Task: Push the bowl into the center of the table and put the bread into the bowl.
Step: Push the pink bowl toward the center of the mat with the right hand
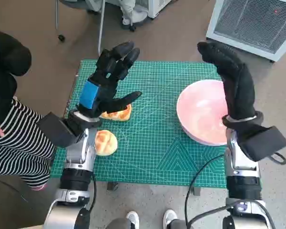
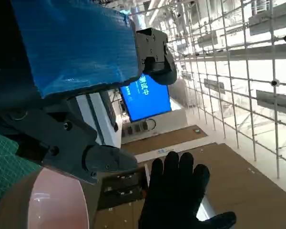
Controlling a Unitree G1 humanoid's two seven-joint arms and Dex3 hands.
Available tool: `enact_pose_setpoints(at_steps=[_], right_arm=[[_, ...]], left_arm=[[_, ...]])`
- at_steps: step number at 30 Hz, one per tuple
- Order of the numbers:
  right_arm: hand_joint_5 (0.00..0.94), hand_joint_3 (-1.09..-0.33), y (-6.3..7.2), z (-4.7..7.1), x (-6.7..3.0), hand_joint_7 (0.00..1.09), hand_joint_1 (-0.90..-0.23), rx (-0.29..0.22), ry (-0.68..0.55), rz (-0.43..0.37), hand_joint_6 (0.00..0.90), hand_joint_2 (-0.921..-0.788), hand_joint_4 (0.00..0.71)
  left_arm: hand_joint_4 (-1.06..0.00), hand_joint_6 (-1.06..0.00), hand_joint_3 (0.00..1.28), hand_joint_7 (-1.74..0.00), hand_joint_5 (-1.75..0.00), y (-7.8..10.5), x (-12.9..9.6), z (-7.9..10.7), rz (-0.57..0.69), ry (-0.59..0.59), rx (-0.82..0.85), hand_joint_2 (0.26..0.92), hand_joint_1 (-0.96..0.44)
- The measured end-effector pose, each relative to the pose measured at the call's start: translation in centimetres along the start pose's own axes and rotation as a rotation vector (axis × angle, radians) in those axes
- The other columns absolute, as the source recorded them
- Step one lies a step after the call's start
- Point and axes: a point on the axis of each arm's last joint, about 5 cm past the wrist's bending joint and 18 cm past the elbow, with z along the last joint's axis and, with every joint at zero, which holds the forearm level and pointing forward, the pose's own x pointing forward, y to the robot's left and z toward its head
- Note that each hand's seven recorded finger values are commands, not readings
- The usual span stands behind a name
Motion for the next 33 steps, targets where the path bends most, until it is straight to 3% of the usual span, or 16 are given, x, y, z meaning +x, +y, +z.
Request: enact_pose_setpoints(at_steps=[33], right_arm=[[0.000, -0.749, 0.04, -0.04, 0.00, 0.53, -0.745, 0.000, 0.006, 0.002, -0.001, -0.921, 0.168]], left_arm=[[-0.21, 0.00, 0.35, -0.71, -0.12, 0.14, 0.00, 0.04, -0.009, 0.003, 0.003, 0.815, -0.18]])
